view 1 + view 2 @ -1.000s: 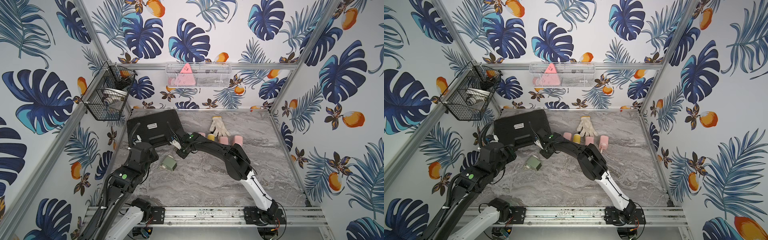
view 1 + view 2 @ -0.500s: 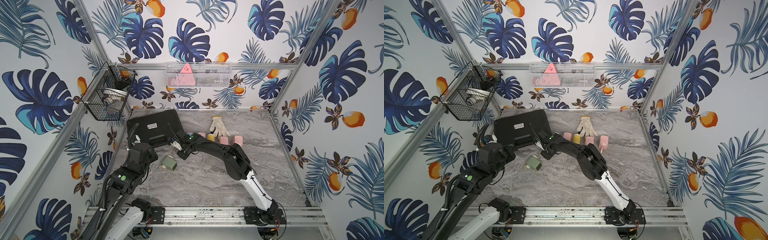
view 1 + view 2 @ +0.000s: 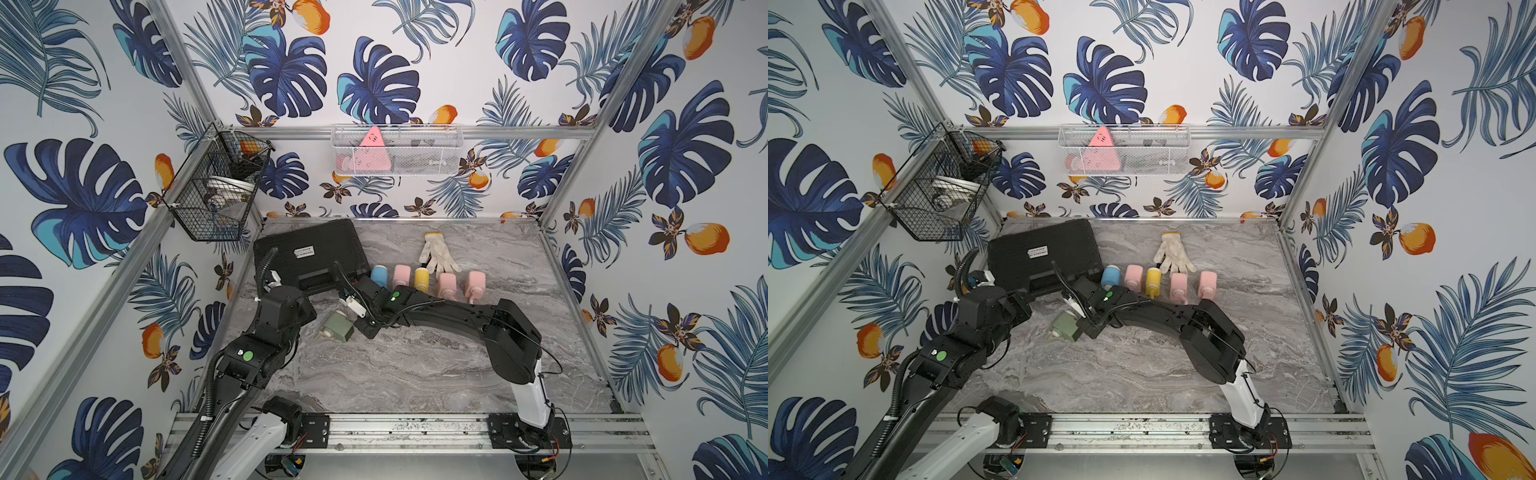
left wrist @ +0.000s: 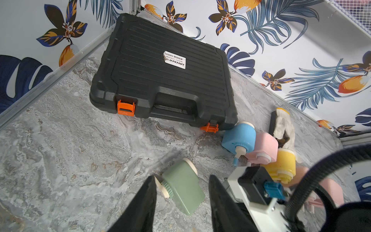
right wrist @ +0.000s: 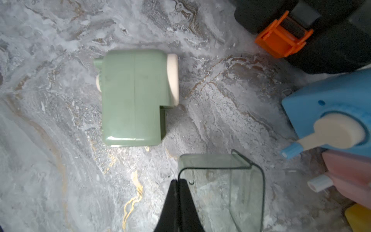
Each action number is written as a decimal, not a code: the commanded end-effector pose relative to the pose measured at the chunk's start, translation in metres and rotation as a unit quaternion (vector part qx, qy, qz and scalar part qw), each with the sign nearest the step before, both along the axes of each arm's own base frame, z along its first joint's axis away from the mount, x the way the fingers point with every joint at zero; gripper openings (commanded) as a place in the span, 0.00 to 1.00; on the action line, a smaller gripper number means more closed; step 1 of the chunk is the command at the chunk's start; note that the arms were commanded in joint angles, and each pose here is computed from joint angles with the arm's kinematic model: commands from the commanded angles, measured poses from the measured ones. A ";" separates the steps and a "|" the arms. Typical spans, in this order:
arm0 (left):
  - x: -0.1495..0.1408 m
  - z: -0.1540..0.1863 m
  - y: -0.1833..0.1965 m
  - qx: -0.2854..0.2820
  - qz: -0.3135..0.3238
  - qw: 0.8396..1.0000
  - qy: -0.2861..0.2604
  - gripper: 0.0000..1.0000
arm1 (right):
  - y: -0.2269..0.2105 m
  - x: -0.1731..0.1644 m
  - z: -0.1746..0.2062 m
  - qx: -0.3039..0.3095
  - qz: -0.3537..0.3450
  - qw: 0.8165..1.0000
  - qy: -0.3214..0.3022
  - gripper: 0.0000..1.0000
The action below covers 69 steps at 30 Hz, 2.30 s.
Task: Put the tray back into the pencil sharpener
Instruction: Pick up the container from the center of the board, then place the container at the center of the board.
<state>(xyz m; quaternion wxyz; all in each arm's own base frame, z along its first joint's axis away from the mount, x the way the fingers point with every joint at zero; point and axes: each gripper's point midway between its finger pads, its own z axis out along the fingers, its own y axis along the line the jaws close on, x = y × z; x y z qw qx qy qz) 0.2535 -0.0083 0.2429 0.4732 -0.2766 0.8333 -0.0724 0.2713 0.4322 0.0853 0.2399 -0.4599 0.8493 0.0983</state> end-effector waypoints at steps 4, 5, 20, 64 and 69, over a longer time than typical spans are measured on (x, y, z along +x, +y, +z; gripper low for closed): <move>0.004 0.002 -0.001 -0.009 0.005 1.000 -0.007 0.46 | 0.001 0.013 0.012 0.007 -0.032 0.999 -0.021 0.00; 0.004 0.003 -0.001 -0.009 0.004 1.000 -0.007 0.46 | -0.001 0.013 0.012 0.002 -0.039 0.999 -0.019 0.00; 0.009 -0.011 -0.006 -0.013 -0.003 1.000 0.006 0.47 | -0.135 -0.043 0.012 0.001 -0.369 0.929 0.027 0.00; 0.003 -0.069 -0.009 -0.039 0.016 0.997 0.063 0.53 | -0.043 -0.083 0.013 0.060 -0.092 0.994 0.021 0.75; -0.004 -0.077 -0.005 -0.042 0.026 0.996 0.072 0.54 | -0.010 -0.064 0.010 0.083 -0.048 0.995 0.014 0.83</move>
